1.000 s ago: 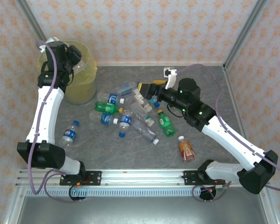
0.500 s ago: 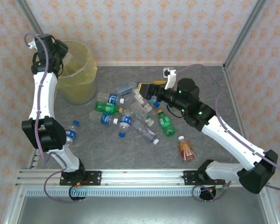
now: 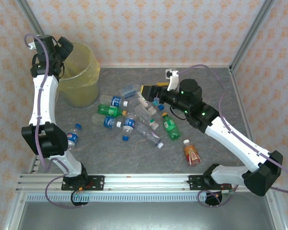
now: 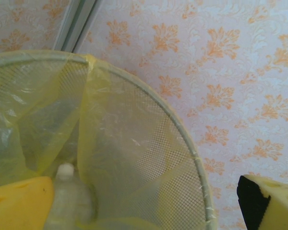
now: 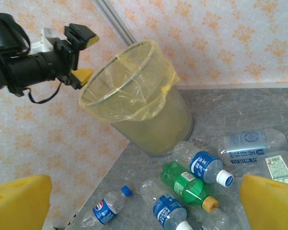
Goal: Put the plastic bottles in the bin
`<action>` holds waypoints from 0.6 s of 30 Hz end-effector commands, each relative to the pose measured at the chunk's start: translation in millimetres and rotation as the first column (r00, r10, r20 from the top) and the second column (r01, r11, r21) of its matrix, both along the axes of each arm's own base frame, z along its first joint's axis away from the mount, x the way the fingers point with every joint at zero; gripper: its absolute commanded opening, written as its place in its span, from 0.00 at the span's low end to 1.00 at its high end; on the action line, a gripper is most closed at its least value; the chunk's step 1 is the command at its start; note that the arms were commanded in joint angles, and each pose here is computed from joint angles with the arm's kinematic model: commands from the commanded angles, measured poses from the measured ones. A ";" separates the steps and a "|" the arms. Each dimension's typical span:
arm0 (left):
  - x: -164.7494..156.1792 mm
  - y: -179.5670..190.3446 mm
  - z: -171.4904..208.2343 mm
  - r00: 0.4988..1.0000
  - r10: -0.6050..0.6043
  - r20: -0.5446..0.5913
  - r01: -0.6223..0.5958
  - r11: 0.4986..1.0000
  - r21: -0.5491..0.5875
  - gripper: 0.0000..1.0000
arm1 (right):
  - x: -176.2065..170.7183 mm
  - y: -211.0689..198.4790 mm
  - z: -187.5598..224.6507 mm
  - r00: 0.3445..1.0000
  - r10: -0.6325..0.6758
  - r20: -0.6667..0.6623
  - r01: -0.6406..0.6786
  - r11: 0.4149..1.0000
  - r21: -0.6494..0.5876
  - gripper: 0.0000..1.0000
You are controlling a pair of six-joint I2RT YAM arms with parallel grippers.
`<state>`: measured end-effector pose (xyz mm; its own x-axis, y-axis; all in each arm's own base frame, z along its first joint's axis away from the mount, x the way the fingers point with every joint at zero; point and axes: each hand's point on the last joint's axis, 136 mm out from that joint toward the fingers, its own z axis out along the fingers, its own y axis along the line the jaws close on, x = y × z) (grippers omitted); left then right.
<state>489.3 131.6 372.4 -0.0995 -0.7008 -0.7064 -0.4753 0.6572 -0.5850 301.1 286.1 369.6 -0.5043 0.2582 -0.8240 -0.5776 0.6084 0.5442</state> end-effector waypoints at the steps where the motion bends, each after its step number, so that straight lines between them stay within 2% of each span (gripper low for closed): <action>1: -32.1 0.0 20.0 1.000 0.019 0.011 -0.019 0.998 0.056 0.99 | -5.3 4.3 12.8 0.999 0.029 0.026 -0.030 0.999 0.019 1.00; 8: -89.2 0.0 -7.9 0.996 0.087 -0.021 -0.084 0.992 0.092 0.99 | -6.5 7.1 3.6 0.999 0.045 0.018 -0.046 0.999 0.020 1.00; 18: -177.3 2.9 -105.3 0.945 0.249 -0.211 -0.238 0.968 0.073 0.99 | -2.9 15.1 -16.2 0.998 0.068 -0.004 -0.068 0.998 0.006 1.00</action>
